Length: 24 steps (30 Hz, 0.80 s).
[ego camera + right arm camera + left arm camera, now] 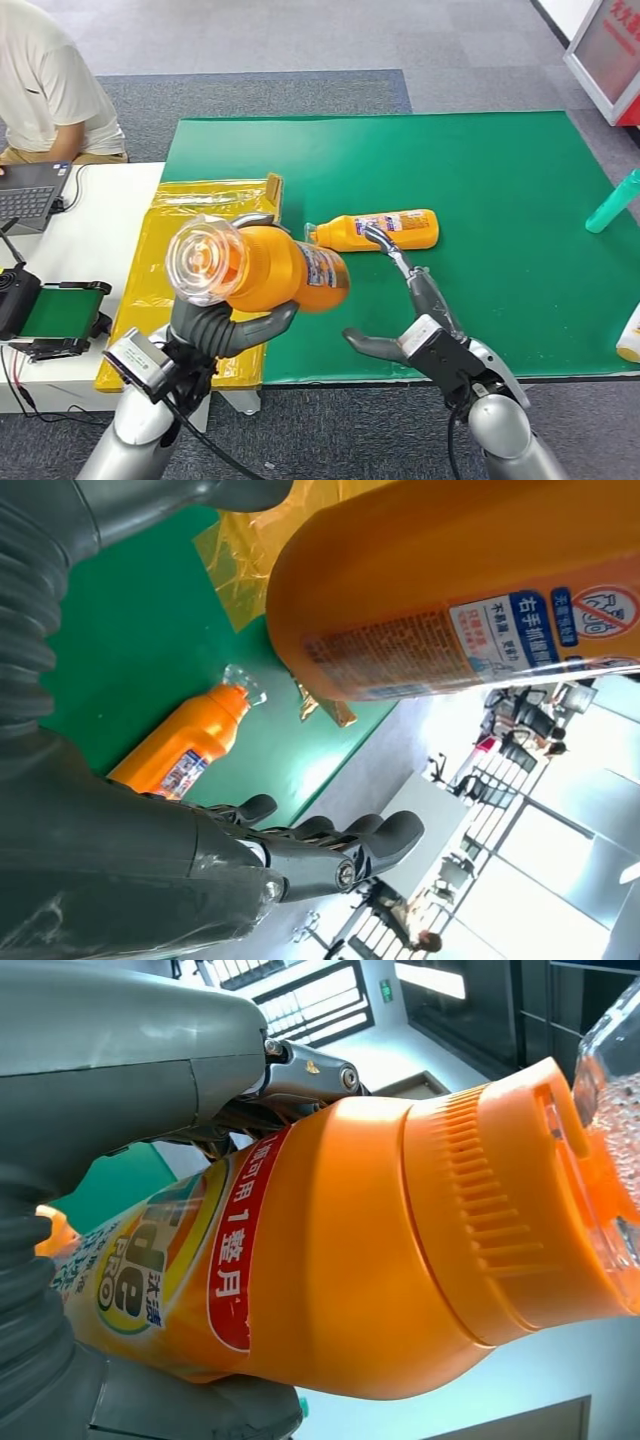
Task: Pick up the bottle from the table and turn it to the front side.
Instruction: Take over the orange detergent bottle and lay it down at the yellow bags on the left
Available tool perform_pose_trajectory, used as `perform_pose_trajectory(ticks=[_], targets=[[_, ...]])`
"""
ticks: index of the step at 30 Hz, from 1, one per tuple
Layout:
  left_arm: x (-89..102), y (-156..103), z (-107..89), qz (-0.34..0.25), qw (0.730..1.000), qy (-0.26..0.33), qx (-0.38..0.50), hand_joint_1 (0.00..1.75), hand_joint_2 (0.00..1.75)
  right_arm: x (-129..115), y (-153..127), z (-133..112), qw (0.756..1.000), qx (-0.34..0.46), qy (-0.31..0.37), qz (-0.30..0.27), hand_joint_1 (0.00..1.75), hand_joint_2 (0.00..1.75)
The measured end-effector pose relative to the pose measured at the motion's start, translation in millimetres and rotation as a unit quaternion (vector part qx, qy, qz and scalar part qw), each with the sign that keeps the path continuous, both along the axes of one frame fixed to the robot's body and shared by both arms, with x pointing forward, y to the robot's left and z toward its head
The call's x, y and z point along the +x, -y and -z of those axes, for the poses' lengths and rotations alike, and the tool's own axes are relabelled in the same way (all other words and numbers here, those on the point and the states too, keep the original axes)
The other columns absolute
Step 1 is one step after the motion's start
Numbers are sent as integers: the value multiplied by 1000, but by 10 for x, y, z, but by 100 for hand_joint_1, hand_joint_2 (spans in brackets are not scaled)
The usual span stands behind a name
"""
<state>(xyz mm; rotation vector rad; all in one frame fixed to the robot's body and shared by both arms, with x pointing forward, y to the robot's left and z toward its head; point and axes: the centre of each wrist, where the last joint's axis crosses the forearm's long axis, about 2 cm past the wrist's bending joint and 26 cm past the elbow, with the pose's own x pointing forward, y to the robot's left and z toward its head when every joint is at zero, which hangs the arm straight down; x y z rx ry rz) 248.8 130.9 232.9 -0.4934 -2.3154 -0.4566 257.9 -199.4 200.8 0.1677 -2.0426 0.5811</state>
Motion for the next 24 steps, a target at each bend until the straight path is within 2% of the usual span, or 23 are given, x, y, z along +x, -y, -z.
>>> perform_pose_trajectory(ticks=[2,9,11,15,24], targets=[[2,-9,3,-16,1000,6,7,175,175,-4,6,1,1000,1,0,2,0,175],[7,-137,62,-202,973,71,81,175,175,-112,130,22,999,31,-5,35,0,175],[9,-203,92,-252,959,88,99,175,175,-178,191,33,998,41,-2,46,0,175],[34,-369,153,-354,913,126,161,175,175,-335,321,25,996,53,16,67,0,175],[164,-709,365,-446,843,117,276,175,175,-635,528,-18,993,51,51,98,0,175]])
